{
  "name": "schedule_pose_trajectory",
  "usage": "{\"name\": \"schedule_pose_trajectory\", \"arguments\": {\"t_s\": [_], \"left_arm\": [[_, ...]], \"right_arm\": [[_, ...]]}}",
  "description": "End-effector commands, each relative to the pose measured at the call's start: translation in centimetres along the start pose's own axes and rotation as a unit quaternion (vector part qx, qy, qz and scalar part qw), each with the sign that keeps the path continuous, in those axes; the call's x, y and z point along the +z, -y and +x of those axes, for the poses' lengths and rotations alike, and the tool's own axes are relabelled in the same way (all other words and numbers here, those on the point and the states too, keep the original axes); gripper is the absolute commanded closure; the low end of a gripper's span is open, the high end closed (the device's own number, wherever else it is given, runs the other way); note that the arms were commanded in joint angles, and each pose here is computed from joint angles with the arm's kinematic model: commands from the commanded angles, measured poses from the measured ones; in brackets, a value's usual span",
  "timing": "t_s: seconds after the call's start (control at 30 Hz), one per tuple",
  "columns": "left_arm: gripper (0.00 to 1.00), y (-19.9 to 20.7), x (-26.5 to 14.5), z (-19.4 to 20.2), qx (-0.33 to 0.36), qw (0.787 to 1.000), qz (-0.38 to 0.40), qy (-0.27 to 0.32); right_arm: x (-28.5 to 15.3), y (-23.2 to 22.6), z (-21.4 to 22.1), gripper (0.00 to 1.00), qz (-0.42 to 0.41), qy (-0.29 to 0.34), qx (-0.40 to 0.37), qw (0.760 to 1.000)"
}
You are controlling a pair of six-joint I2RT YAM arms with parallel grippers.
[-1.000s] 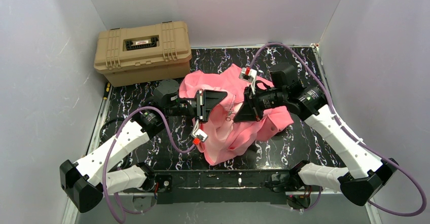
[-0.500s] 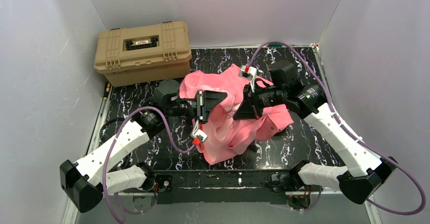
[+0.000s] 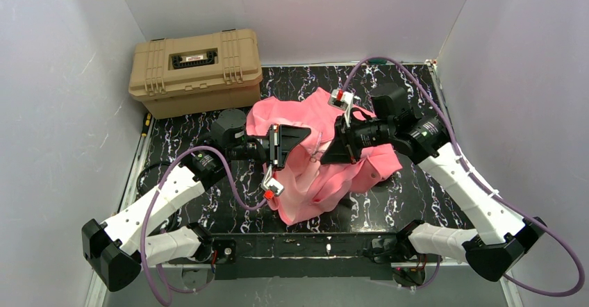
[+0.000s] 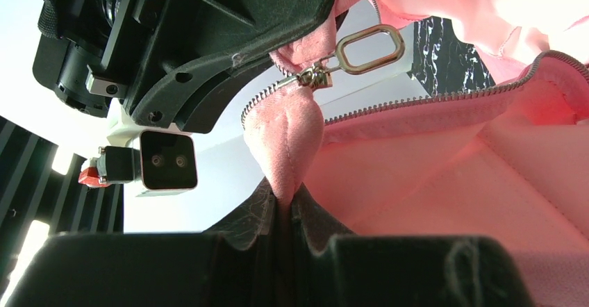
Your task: Zip up the jacket
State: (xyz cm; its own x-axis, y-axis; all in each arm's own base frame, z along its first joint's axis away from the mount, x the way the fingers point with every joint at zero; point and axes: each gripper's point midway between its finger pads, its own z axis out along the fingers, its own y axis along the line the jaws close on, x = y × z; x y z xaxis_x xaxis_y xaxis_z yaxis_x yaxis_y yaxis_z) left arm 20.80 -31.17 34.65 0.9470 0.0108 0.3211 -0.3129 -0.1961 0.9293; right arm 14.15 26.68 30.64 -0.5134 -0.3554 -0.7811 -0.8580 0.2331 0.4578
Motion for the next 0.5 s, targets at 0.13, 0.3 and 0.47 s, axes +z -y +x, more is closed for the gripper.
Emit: {"name": "schedule_pose_trajectory", "arguments": {"t_s": [0.13,0.3,0.47], "left_arm": [[1.00,-4.8,-0.9,1.3,0.061,0.997,-0.050,-0.019],[1.00,-4.5,-0.9,1.2,0.061,0.997,-0.045,-0.019],[1.00,-4.1,-0.9,0.8,0.064,0.997,-0.041,-0.014]], "right_arm": [[-0.1,-1.3,0.4,0.99,-0.023,-0.004,-0.008,1.000],[-0.1,-1.4,0.1,0.99,-0.021,-0.003,-0.016,1.000],[-0.3,-1.4,-0.2,0.99,-0.016,0.000,-0.020,1.000]]}}
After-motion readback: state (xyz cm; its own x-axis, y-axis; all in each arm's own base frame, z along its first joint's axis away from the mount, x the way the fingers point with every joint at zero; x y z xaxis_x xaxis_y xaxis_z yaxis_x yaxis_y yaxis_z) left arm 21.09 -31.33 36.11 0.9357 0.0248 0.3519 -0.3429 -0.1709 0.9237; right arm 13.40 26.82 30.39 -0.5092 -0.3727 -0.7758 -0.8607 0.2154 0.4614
